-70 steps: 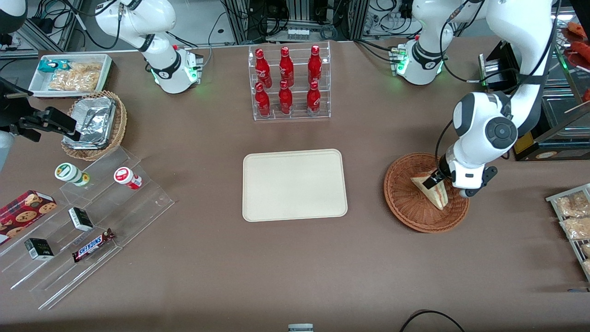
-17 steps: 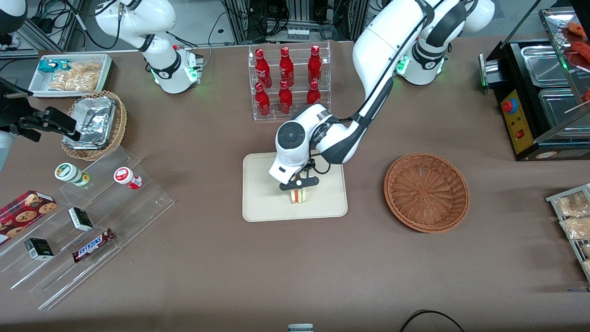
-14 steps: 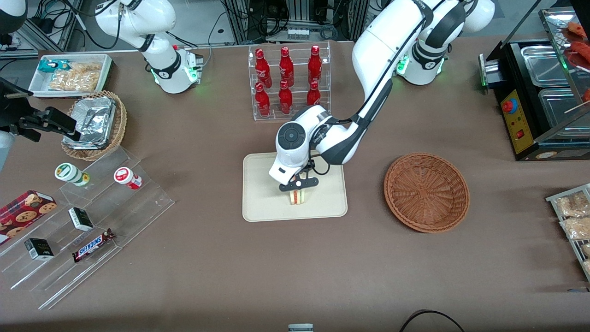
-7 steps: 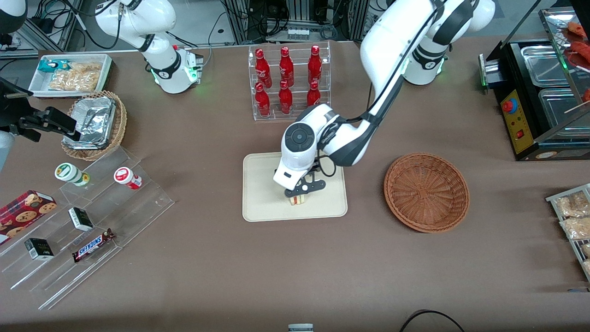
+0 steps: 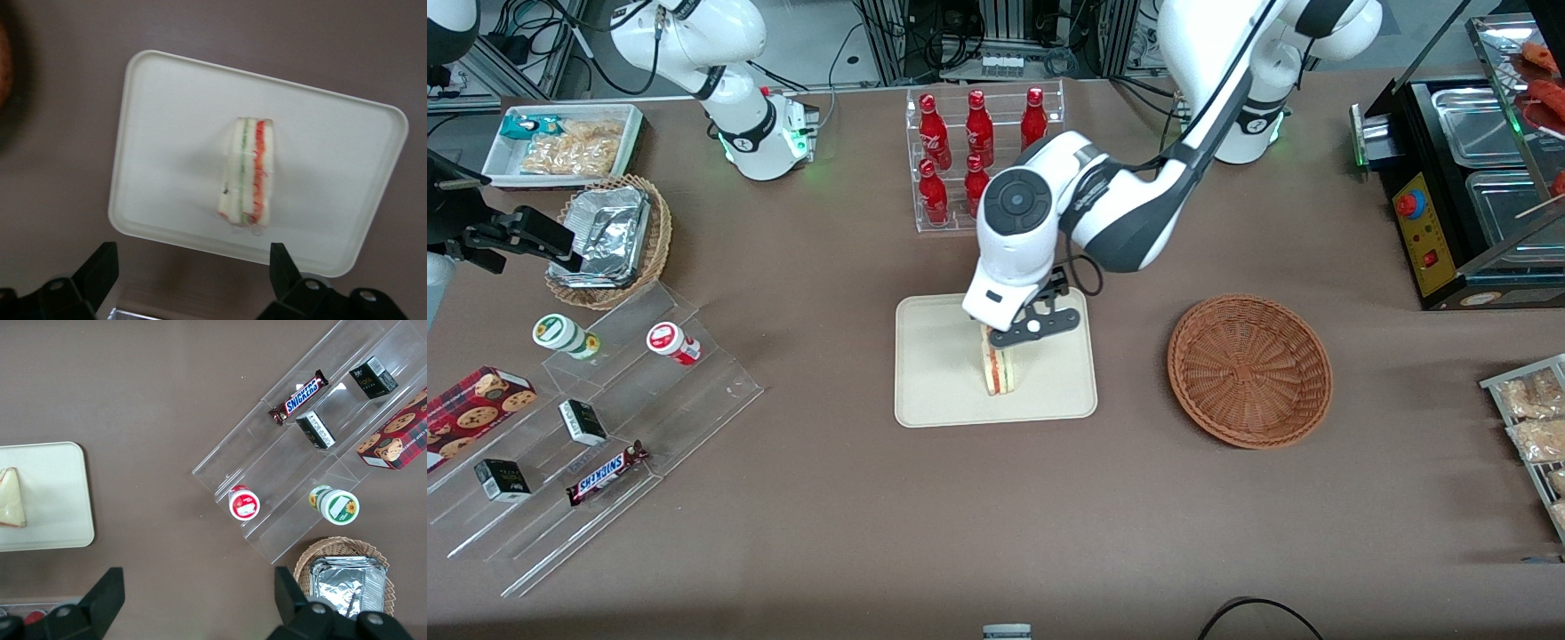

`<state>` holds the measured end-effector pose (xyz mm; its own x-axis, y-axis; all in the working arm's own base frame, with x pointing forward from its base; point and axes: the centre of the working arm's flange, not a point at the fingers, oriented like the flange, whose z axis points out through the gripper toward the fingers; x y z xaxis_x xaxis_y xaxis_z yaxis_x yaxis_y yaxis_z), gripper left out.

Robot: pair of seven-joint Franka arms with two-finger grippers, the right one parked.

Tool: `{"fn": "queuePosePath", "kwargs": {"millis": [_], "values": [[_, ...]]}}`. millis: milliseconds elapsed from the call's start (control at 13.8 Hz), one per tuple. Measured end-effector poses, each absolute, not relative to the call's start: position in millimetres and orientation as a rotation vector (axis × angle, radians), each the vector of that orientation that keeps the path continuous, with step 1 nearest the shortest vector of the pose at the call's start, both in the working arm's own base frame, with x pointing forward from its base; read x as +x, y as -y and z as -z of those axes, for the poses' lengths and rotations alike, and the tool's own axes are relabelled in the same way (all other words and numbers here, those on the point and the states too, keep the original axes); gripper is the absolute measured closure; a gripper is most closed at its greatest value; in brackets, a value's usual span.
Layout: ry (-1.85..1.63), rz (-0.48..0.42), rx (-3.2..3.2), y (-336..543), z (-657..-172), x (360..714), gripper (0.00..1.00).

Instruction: Place sandwich from basket to tray

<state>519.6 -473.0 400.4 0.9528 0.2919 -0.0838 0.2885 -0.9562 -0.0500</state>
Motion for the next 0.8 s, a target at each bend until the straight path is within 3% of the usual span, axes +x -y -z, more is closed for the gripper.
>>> {"fn": "queuePosePath", "kwargs": {"millis": [435,797], "values": [[0.665,-0.158,-2.962,385.5,-419.5,563.8,0.00],[0.617,-0.195,-2.971,302.7,-439.6,580.7,0.00]]}}
